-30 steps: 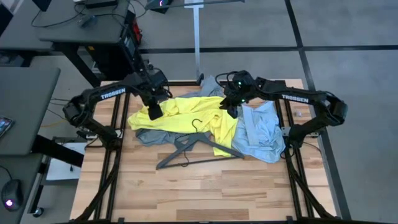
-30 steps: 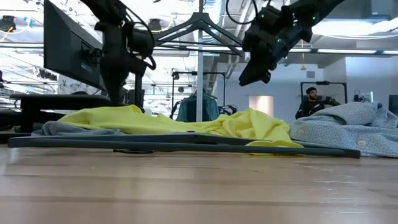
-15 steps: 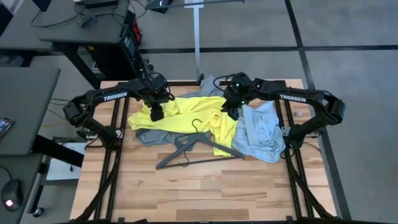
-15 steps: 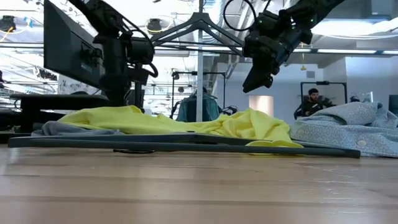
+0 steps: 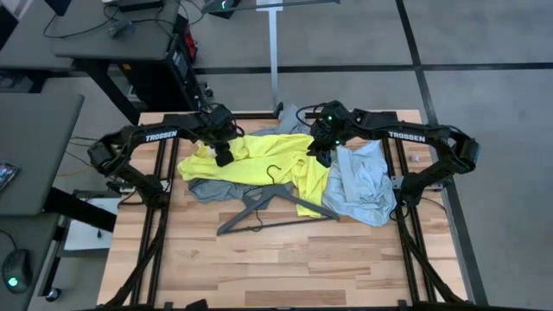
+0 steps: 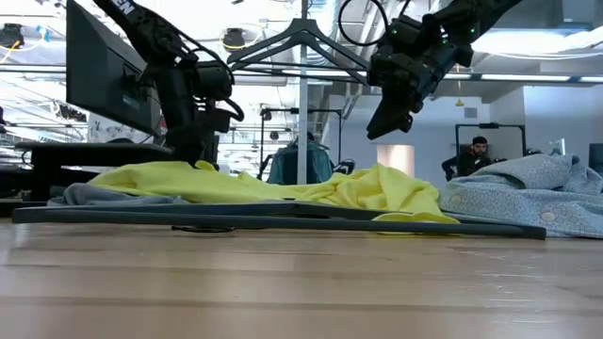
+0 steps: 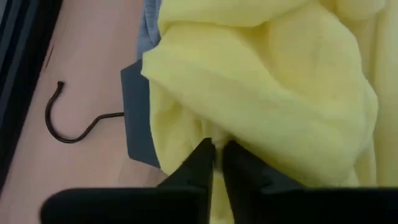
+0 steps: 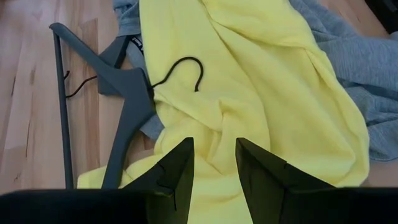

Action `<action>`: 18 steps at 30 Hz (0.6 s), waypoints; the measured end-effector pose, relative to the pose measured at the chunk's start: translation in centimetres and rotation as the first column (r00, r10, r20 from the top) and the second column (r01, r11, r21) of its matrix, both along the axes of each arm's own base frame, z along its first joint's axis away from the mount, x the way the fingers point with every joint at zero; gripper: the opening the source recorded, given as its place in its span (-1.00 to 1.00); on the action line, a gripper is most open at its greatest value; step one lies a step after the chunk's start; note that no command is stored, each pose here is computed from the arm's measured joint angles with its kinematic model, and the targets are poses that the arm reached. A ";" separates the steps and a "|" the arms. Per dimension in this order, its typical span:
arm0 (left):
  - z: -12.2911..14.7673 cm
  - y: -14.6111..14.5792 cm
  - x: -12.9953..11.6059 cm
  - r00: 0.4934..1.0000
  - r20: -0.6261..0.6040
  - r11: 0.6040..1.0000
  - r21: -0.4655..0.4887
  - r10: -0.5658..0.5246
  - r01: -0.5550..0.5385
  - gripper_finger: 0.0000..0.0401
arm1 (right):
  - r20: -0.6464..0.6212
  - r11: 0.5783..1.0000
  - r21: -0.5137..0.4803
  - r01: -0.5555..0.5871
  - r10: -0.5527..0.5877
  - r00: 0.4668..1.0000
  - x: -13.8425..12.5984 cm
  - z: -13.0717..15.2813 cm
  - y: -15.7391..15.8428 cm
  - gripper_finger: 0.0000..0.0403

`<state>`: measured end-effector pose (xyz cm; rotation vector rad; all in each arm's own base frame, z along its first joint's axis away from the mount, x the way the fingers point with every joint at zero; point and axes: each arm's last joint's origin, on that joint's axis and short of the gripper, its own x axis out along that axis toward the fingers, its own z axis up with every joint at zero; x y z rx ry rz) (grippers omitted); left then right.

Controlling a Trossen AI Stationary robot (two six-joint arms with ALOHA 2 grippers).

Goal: Hang clothes
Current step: Hang the yellow shirt on the bottom black hanger

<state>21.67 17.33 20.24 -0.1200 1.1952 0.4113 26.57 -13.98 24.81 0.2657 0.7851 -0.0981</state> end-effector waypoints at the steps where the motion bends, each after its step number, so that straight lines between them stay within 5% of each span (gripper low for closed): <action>1: 0.7 0.1 0.1 1.000 0.008 1.000 0.001 0.007 -0.007 -0.98 | 0.007 1.000 -0.003 0.001 -0.001 1.000 0.0 0.3 0.0 -0.46; 13: 15.6 -0.5 3.9 0.921 0.361 0.976 0.203 -0.146 0.075 -1.00 | 0.302 0.970 -0.240 0.039 0.036 0.953 1.1 7.8 -2.2 -0.46; 18: 17.5 -1.4 4.4 0.898 0.393 0.964 0.245 -0.198 0.105 -1.00 | 0.389 0.980 -0.143 0.136 -0.071 0.918 1.2 8.5 -3.0 -0.46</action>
